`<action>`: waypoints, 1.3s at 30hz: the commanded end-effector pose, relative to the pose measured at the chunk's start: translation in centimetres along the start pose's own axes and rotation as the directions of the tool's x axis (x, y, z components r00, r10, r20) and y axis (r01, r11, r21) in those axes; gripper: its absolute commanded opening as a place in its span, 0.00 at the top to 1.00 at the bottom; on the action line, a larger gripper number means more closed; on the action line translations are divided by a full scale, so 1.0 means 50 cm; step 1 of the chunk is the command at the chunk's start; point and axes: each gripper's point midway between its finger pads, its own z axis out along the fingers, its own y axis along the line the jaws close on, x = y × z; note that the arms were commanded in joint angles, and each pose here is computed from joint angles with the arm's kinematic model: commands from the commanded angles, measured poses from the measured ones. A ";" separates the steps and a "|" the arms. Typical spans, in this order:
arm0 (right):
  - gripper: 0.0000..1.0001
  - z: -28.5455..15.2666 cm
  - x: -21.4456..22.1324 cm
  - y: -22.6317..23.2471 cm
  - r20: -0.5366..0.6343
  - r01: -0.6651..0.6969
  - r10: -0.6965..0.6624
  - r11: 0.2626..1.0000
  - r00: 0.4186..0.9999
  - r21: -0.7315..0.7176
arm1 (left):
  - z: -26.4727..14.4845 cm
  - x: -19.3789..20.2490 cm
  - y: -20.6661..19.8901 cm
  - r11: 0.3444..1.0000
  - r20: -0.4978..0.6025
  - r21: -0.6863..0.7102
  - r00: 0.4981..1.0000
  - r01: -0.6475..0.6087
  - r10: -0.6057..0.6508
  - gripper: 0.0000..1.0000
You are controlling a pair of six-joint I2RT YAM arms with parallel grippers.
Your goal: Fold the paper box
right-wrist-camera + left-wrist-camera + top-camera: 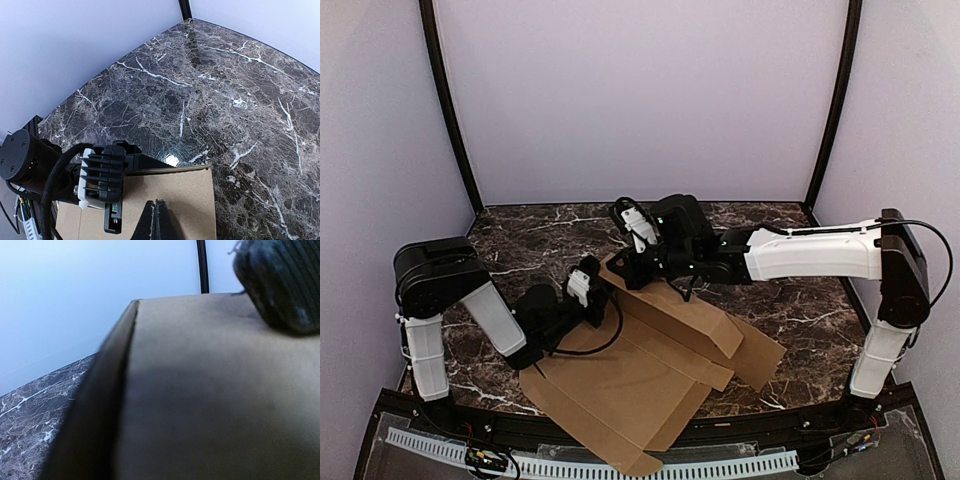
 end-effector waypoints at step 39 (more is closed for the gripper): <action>0.62 -0.276 -0.040 -0.043 0.043 0.032 -0.044 0.970 0.998 0.239 | -0.123 0.058 0.158 0.906 -0.129 -0.418 0.984 0.062 -0.127 0.99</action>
